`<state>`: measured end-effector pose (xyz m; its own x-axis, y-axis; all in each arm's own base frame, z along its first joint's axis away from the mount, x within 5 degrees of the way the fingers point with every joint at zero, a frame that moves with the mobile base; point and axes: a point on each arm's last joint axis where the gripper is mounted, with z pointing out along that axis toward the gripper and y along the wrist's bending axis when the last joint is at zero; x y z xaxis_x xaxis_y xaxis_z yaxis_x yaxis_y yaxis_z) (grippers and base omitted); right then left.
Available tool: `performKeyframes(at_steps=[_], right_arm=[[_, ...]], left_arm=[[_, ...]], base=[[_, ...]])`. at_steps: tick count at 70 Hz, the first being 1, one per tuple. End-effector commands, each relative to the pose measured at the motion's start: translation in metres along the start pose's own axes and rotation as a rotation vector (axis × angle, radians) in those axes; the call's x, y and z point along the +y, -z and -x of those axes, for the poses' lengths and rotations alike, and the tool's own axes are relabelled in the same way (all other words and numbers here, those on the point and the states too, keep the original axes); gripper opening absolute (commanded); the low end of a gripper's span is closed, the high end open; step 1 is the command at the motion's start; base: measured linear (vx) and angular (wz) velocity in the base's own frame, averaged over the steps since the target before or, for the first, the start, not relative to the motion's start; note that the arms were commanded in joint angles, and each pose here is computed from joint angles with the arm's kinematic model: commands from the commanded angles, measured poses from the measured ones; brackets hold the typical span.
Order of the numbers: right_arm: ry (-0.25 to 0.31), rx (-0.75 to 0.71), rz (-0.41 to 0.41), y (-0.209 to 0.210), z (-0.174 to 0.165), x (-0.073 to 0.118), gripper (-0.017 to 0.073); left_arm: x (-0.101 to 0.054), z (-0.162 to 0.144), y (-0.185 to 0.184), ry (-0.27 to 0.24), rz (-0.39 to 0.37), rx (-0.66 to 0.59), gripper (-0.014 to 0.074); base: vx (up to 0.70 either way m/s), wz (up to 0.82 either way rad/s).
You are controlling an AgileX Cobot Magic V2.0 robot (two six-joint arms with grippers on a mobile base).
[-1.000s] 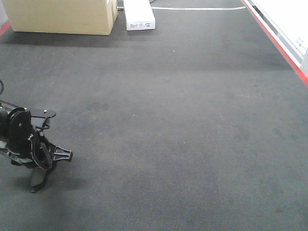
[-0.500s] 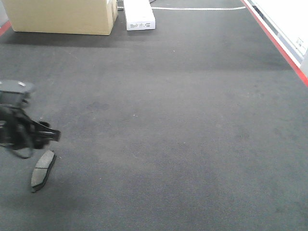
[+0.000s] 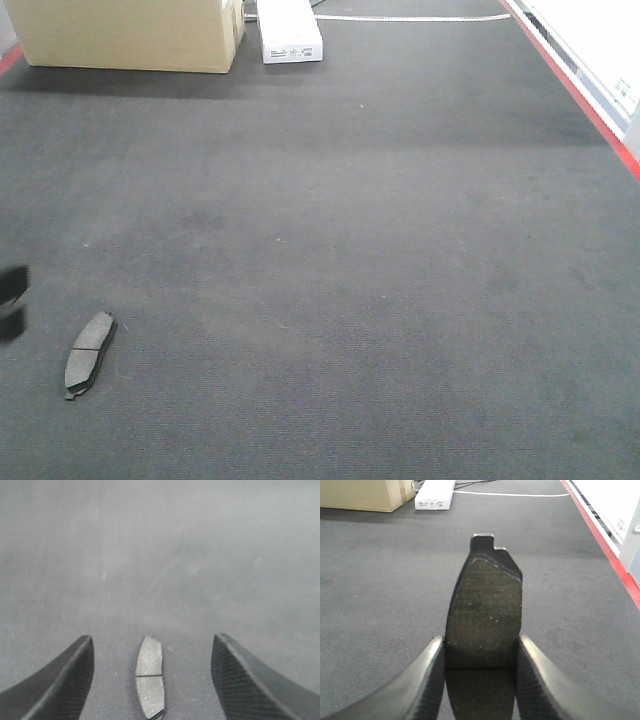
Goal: Move and align brake pads A on conveyor
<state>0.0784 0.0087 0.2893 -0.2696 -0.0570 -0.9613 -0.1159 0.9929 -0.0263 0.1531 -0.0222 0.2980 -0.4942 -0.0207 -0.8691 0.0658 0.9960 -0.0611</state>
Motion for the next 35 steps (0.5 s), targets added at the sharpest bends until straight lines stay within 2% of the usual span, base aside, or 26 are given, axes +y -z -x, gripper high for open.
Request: performKeyframes(at_steps=[1, 7, 21, 35], right_arm=[[0.008, -0.119, -0.015, 0.003, 0.019, -0.001, -0.001], [0.008, -0.119, -0.015, 0.003, 0.019, -0.001, -0.001], [0.008, -0.119, -0.015, 0.003, 0.019, -0.001, -0.001], [0.008, -0.119, -0.015, 0.003, 0.019, -0.001, -0.001]], left_arm=[[-0.001, 0.0, 0.02, 0.001, -0.042, -0.179, 0.047], [0.002, -0.016, 0.032, -0.02, -0.051, -0.236, 0.047], [0.005, -0.035, 0.056, -0.013, -0.075, -0.386, 0.047], [0.006, -0.039, 0.063, -0.009, -0.075, -0.412, 0.047]], base=[[0.0, 0.0], [0.0, 0.0], [0.0, 0.0], [0.0, 0.0]])
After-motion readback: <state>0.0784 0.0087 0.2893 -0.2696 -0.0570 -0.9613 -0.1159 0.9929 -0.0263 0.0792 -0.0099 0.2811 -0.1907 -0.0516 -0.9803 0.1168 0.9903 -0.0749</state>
